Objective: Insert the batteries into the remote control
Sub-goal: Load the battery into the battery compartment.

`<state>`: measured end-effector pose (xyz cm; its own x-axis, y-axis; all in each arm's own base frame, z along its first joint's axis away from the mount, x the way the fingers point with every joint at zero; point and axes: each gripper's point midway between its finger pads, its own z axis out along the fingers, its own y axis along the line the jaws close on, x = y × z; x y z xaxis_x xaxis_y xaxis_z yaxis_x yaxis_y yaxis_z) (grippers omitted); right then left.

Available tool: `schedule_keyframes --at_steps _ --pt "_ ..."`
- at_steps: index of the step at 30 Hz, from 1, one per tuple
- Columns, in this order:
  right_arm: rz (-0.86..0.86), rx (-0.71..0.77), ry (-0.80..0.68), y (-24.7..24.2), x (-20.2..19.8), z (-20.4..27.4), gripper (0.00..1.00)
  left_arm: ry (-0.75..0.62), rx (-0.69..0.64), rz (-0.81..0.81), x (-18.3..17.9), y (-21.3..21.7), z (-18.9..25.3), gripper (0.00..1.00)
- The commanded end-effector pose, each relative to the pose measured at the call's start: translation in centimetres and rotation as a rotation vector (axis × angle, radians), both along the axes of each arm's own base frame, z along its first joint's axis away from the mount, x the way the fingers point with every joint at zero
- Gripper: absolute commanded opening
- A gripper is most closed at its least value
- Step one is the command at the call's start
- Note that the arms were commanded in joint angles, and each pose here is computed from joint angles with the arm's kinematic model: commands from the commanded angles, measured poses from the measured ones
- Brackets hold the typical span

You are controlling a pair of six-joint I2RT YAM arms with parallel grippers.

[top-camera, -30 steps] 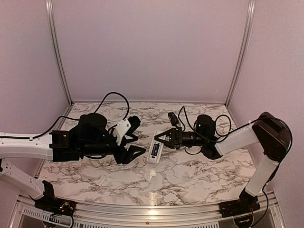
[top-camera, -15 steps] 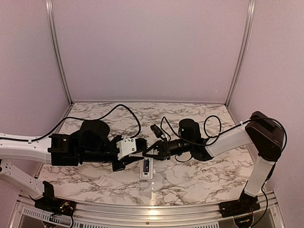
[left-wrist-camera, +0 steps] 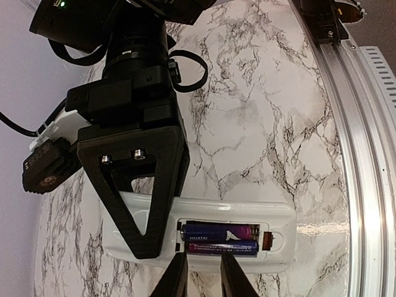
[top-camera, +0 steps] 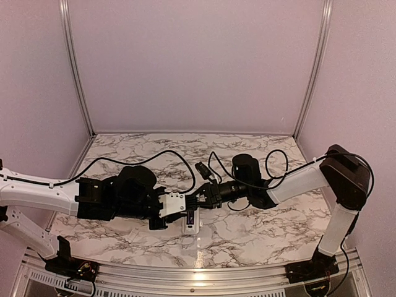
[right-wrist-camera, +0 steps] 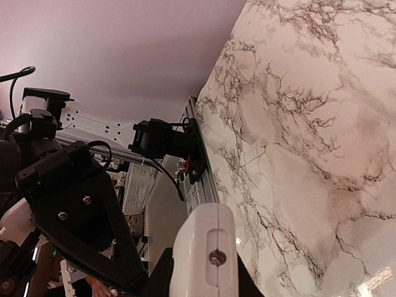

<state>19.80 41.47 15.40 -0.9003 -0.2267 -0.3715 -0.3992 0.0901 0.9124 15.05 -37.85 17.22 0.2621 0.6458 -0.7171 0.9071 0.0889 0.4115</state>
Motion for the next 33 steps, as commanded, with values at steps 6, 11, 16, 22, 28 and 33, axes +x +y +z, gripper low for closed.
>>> schedule_keyframes --at_steps 6,11,16,22,28,33 --pt "0.049 0.022 -0.049 1.25 -0.6 1.29 0.0 -0.018 0.021 0.003 0.23 -0.25 0.12 0.2" --pt "0.055 0.024 -0.054 1.41 -0.66 1.52 0.0 -0.017 0.029 -0.001 0.19 -0.39 -0.1 0.2" --pt "0.059 0.018 -0.054 1.5 -0.71 1.37 0.0 -0.015 0.032 0.001 0.22 -0.4 -0.24 0.2" --pt "0.062 0.014 -0.058 1.52 -0.82 1.24 0.0 -0.023 0.033 0.009 0.4 -0.37 -0.16 0.2" --pt "0.068 0.014 -0.055 1.59 -1.08 1.15 0.0 -0.035 0.036 0.027 0.82 -0.43 -0.16 0.2" --pt "0.072 0.016 -0.055 1.67 -1.23 1.22 0.0 -0.031 0.041 0.025 0.8 -0.49 -0.34 0.2"
